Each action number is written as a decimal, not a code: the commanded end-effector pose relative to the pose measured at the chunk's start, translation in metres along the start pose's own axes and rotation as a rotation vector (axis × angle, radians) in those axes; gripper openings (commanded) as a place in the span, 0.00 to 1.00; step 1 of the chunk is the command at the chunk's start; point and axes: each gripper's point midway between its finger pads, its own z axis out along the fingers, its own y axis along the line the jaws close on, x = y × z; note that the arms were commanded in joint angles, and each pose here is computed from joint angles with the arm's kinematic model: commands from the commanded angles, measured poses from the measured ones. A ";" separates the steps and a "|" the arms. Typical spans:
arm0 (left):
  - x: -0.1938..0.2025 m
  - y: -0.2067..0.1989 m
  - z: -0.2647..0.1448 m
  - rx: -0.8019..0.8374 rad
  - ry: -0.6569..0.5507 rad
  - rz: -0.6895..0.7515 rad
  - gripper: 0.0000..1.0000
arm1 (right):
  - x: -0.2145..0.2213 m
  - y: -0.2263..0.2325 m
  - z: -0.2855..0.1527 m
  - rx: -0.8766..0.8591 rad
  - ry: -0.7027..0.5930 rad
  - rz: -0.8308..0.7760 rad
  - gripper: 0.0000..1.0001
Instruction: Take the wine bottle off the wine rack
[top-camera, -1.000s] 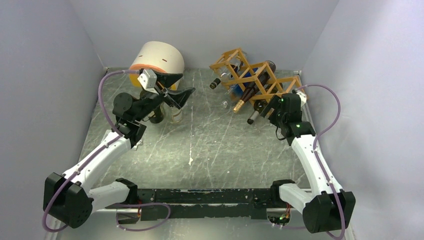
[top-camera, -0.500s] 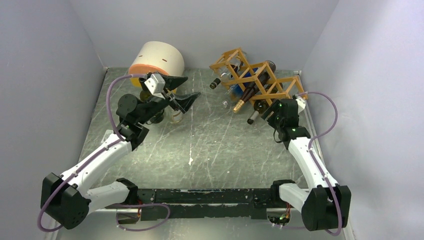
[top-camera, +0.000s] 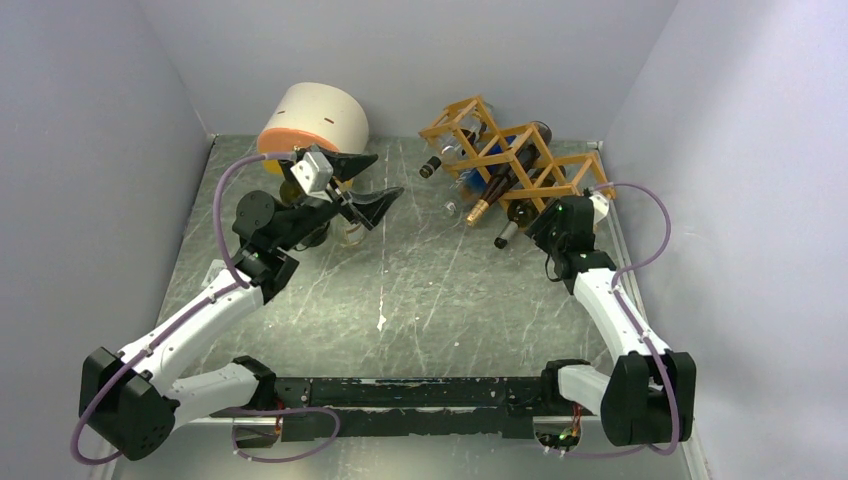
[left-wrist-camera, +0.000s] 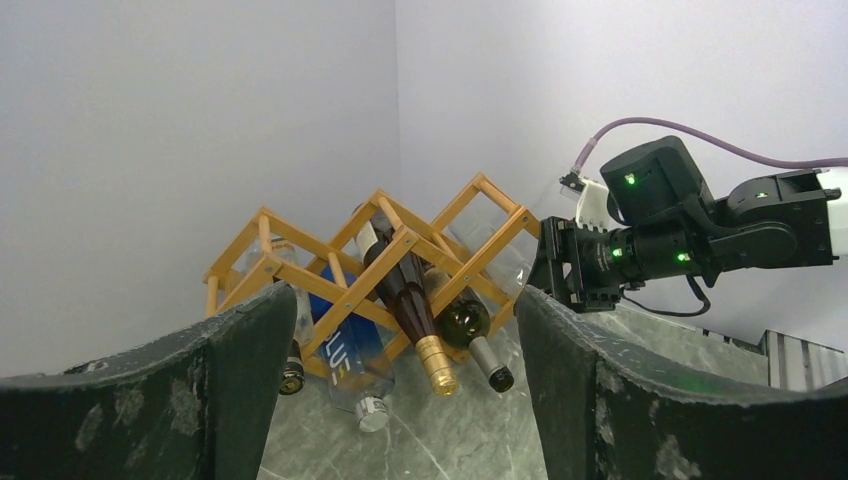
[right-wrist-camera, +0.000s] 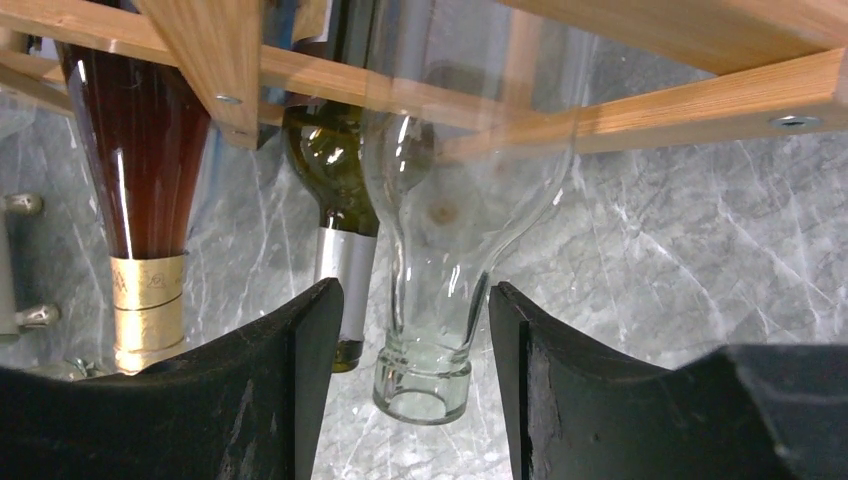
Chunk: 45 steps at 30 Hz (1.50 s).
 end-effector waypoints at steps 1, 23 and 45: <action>-0.021 -0.005 0.001 0.013 -0.051 0.042 0.85 | -0.005 -0.005 0.007 0.008 -0.027 0.025 0.60; -0.009 -0.003 0.005 0.021 -0.030 0.031 0.84 | 0.001 -0.001 -0.001 -0.067 -0.001 0.121 0.28; 0.000 -0.009 0.009 0.042 -0.012 -0.005 0.84 | 0.012 0.014 -0.113 -0.270 0.023 0.161 0.00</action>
